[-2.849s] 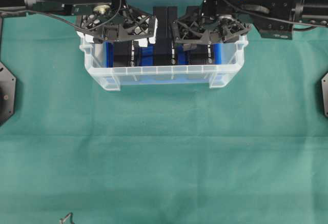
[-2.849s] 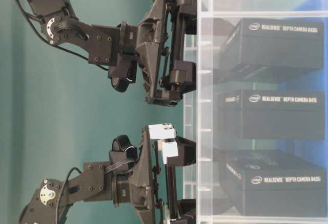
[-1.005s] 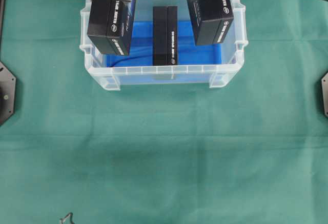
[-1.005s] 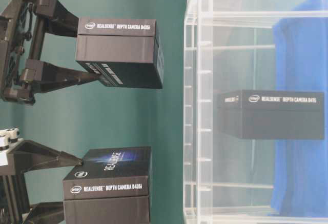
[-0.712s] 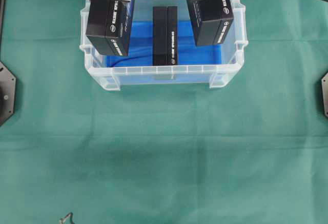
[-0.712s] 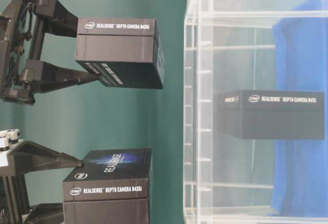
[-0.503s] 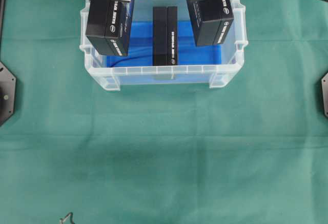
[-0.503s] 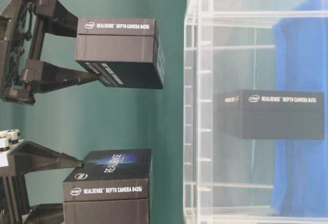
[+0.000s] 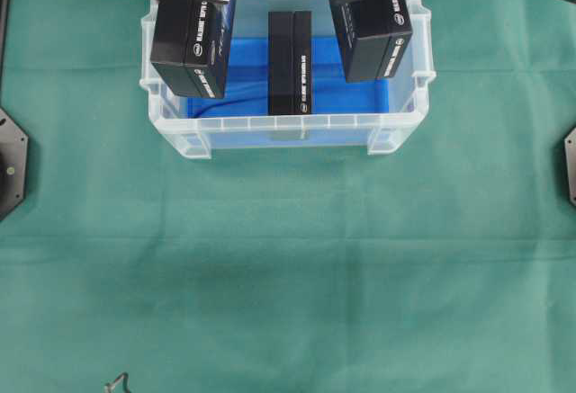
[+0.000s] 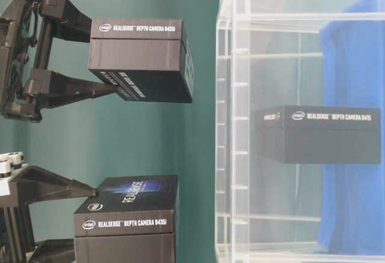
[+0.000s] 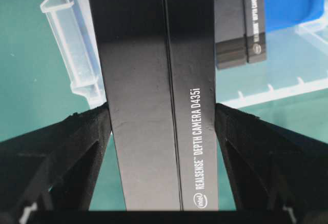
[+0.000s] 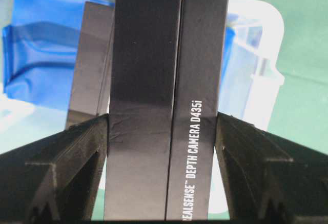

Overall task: Take the box out of the case with both arms.
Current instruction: 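Lift the gripped boxes straight up out of the bin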

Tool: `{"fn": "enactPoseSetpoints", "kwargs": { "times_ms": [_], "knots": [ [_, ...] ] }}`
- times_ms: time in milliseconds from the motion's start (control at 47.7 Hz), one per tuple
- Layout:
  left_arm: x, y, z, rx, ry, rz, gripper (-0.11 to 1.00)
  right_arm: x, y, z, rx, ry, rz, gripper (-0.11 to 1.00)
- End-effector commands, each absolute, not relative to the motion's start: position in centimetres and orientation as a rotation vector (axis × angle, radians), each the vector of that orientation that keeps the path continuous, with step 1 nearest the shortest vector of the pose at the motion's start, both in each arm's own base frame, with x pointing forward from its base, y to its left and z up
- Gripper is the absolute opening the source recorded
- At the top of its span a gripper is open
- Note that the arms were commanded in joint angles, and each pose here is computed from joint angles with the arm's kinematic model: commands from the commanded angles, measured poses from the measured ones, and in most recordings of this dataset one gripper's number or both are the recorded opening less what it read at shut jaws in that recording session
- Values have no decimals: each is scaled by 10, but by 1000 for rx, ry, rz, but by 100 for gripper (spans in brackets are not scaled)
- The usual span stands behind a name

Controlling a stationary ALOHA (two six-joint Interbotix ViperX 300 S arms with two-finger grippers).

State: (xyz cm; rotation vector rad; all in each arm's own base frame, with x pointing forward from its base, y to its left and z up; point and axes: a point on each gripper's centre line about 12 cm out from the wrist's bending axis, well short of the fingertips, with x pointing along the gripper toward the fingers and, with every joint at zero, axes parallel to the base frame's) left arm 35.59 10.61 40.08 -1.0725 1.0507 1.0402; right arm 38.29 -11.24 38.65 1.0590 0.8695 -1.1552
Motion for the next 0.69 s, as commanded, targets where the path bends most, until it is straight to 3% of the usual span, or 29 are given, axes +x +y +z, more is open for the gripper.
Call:
{"fn": "enactPoseSetpoints", "kwargs": {
  "times_ms": [0, 670],
  "knots": [
    [351, 106, 417, -1080, 1002, 1020, 64, 373, -110, 412, 1074, 806, -1121, 67],
    [350, 106, 416, -1078, 1002, 1022, 64, 374, -107, 412, 1072, 808, -1116, 67]
  ]
}}
